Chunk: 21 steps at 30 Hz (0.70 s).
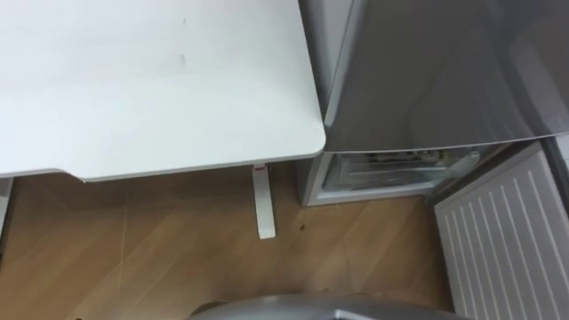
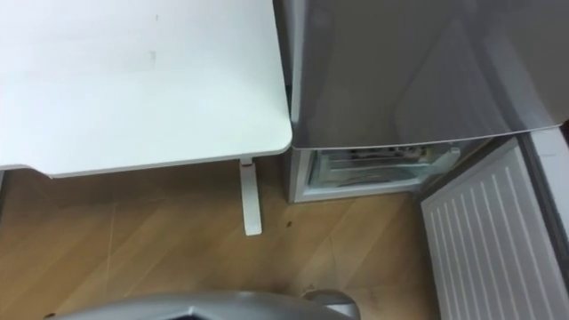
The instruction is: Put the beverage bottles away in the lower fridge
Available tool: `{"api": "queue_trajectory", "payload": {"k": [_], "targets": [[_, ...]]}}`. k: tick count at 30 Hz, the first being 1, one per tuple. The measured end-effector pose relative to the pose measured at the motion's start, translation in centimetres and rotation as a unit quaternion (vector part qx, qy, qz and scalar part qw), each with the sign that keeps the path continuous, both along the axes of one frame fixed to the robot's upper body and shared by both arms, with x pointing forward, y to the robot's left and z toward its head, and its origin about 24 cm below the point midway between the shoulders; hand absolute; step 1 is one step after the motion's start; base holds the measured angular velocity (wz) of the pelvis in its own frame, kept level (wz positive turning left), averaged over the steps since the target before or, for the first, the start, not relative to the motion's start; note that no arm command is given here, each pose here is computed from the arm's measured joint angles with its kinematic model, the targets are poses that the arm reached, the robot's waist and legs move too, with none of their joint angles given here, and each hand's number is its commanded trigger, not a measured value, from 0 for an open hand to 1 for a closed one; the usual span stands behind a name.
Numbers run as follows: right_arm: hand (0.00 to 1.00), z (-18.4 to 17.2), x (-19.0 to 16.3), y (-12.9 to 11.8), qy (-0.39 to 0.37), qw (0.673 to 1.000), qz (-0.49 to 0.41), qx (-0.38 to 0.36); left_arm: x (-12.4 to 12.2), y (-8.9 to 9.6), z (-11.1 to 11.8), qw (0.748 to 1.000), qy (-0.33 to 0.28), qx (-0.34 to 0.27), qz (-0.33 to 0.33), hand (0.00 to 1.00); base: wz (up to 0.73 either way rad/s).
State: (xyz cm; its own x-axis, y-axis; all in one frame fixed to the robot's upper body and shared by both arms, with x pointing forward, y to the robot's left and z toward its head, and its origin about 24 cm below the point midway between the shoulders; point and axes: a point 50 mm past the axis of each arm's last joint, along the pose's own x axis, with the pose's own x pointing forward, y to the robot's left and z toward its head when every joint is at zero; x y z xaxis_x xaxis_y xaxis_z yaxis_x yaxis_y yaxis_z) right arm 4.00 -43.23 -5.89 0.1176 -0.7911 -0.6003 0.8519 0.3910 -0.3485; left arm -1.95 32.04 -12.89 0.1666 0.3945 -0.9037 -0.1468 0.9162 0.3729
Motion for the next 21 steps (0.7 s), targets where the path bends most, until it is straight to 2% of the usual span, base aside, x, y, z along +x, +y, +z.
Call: {"api": "queue_trajectory", "payload": {"k": [10, 18, 21], "targets": [[0.00, -1.0, -0.4, 1.8, -0.004, 0.996, 0.083, 0.021, 0.3, -1.5, -0.8, 0.999, 0.009, -0.040, -0.023, 0.00, -0.14], [0.00, -1.9, -0.5, 4.3, -0.050, 0.991, 0.118, 0.024, 0.2, -3.5, -1.7, 0.996, 0.029, -0.067, -0.047, 0.00, -0.16], [0.00, -2.0, -0.5, 4.7, -0.078, 0.991, 0.101, 0.027, -0.1, -3.9, -1.9, 0.996, 0.034, -0.073, -0.042, 0.00, -0.08]]}}
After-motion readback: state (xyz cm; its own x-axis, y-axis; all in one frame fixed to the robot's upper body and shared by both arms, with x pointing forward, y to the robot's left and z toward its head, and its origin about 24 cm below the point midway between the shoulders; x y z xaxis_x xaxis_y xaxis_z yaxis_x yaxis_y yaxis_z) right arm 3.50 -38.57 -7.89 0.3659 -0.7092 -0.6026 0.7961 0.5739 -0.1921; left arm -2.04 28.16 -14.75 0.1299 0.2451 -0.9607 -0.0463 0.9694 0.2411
